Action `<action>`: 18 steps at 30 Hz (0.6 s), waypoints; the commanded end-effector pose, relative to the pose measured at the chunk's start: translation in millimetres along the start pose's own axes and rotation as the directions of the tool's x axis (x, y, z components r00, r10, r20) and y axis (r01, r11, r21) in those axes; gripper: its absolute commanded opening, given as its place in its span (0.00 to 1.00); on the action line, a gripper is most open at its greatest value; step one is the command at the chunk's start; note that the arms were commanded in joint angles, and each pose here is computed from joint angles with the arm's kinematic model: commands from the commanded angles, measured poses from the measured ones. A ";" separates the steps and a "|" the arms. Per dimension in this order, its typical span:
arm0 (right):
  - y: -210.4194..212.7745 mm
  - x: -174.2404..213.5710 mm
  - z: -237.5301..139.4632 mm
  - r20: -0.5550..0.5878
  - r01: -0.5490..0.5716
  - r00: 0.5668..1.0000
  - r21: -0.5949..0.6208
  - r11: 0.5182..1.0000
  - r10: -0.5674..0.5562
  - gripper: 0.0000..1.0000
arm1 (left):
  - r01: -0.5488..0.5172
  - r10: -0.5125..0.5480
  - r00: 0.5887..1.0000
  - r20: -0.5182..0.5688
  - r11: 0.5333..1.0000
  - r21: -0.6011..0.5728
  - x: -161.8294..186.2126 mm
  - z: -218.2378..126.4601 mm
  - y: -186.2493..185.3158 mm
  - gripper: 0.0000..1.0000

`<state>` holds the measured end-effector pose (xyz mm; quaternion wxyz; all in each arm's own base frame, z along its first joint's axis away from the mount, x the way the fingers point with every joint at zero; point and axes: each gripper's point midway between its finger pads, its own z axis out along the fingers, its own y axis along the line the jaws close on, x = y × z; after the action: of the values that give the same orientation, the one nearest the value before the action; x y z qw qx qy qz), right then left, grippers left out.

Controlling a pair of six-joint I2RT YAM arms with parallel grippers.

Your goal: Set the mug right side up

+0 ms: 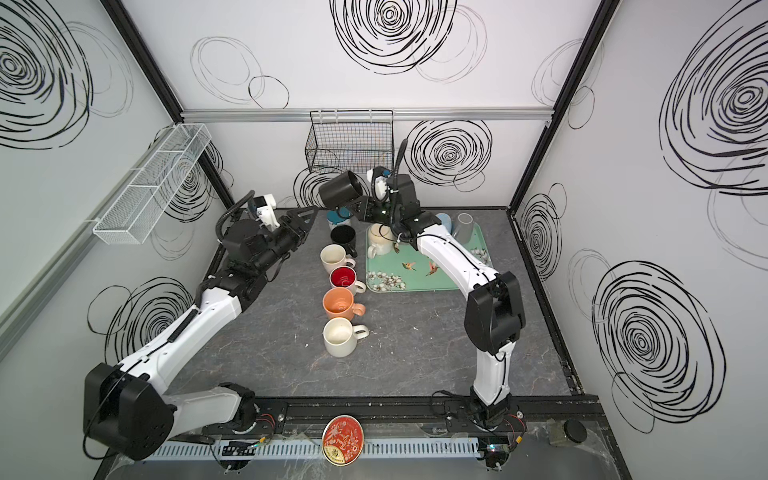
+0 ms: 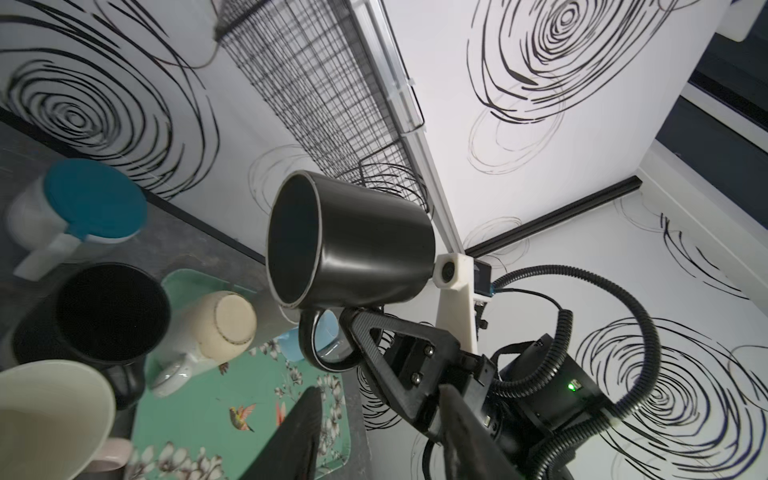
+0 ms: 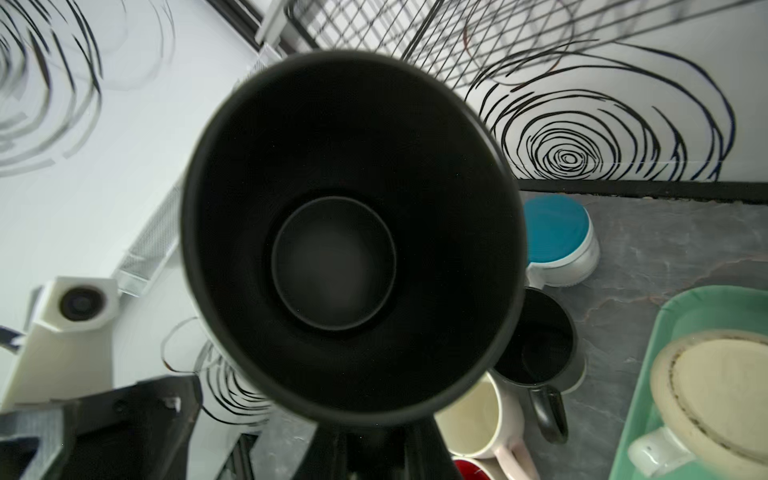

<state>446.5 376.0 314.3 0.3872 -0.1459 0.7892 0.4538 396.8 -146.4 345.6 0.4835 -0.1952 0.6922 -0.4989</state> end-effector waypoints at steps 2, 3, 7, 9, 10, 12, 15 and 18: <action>24.2 -19.0 16.3 0.043 0.258 0.965 0.022 0.966 -0.258 0.00 | -0.026 0.026 1.000 0.000 0.998 -0.056 -10.1 -25.0 26.2 0.49; 27.5 -14.9 24.8 0.032 0.283 0.958 0.020 0.959 -0.284 0.00 | -0.023 0.024 1.000 0.009 0.997 -0.075 -14.0 -30.2 33.2 0.49; 41.7 0.8 52.7 0.005 0.367 0.930 0.003 0.930 -0.367 0.00 | -0.017 0.025 0.998 0.050 0.989 -0.148 -29.2 -50.4 55.3 0.49; 45.9 10.0 64.6 -0.011 0.396 0.918 0.014 0.918 -0.396 0.00 | -0.014 0.029 0.997 0.074 0.983 -0.185 -35.8 -60.4 64.6 0.49; 46.1 14.7 70.5 -0.019 0.406 0.914 0.025 0.913 -0.406 0.00 | -0.019 0.037 0.996 0.081 0.978 -0.209 -37.5 -64.7 68.9 0.50; 46.9 24.8 79.9 -0.036 0.420 0.907 0.041 0.906 -0.419 0.00 | -0.036 0.059 0.995 0.082 0.966 -0.258 -38.5 -70.9 76.0 0.52; 46.0 39.0 91.9 -0.054 0.443 0.897 0.099 0.891 -0.439 0.00 | -0.025 0.053 0.995 0.081 0.950 -0.312 -36.0 -78.5 87.5 0.56; 51.9 56.1 104.1 -0.074 0.471 0.882 0.122 0.874 -0.465 0.00 | -0.012 0.046 0.995 0.084 0.931 -0.365 -33.7 -86.4 100.5 0.57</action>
<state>425.1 484.5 227.2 0.4051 -0.3131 0.8048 0.3002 364.7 -45.9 288.1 0.4781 -0.2830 0.7414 -0.3762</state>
